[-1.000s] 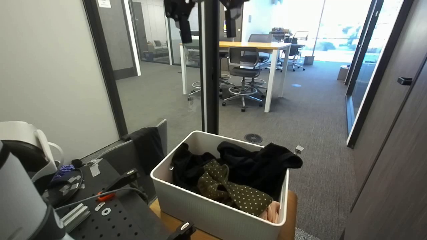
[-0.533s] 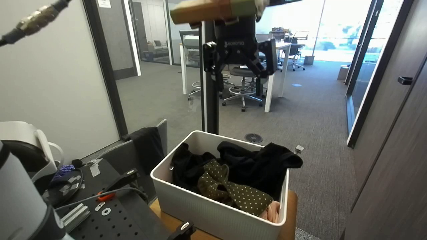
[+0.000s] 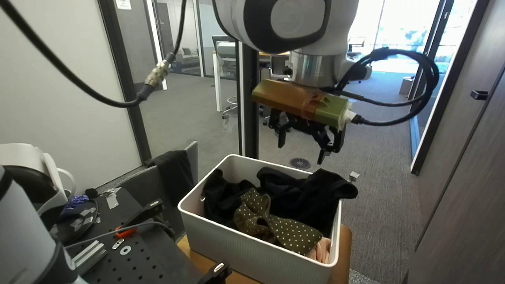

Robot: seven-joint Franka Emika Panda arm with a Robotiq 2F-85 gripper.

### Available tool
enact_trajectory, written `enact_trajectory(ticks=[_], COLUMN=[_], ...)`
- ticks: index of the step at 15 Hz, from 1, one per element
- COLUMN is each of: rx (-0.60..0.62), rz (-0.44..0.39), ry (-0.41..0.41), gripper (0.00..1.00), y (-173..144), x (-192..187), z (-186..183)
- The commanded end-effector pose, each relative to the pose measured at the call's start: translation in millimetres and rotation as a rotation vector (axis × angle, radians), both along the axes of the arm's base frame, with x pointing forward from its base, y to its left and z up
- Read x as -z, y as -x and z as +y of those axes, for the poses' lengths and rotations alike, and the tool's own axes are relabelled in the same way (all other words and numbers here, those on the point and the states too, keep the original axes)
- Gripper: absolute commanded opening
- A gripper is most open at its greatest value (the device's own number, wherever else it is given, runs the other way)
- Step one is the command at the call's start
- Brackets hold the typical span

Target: Remove the black cloth from the basket and hang it on the chair

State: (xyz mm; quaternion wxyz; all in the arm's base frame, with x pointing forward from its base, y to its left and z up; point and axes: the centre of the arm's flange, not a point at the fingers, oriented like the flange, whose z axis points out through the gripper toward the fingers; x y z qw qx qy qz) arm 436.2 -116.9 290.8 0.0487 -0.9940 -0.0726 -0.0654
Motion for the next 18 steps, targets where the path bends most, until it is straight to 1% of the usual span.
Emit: enact_trajectory(ticks=[1,3,7,11,15,18], rx=[-0.008,-0.012,-0.031,-0.041,-0.036,-0.024], rz=[0.0,0.022,0.097,0.152,0.176,0.167], ry=[-0.067,-0.08,-0.066,-0.065,-0.079,-0.078], gripper=[1.0,1.0,1.0,1.0,1.0,1.0], y=[-47,-61,-83,-95,-106,-114], x=[33,48,83,117,144,159], z=[-10,-8,-4,-7,-11,-15])
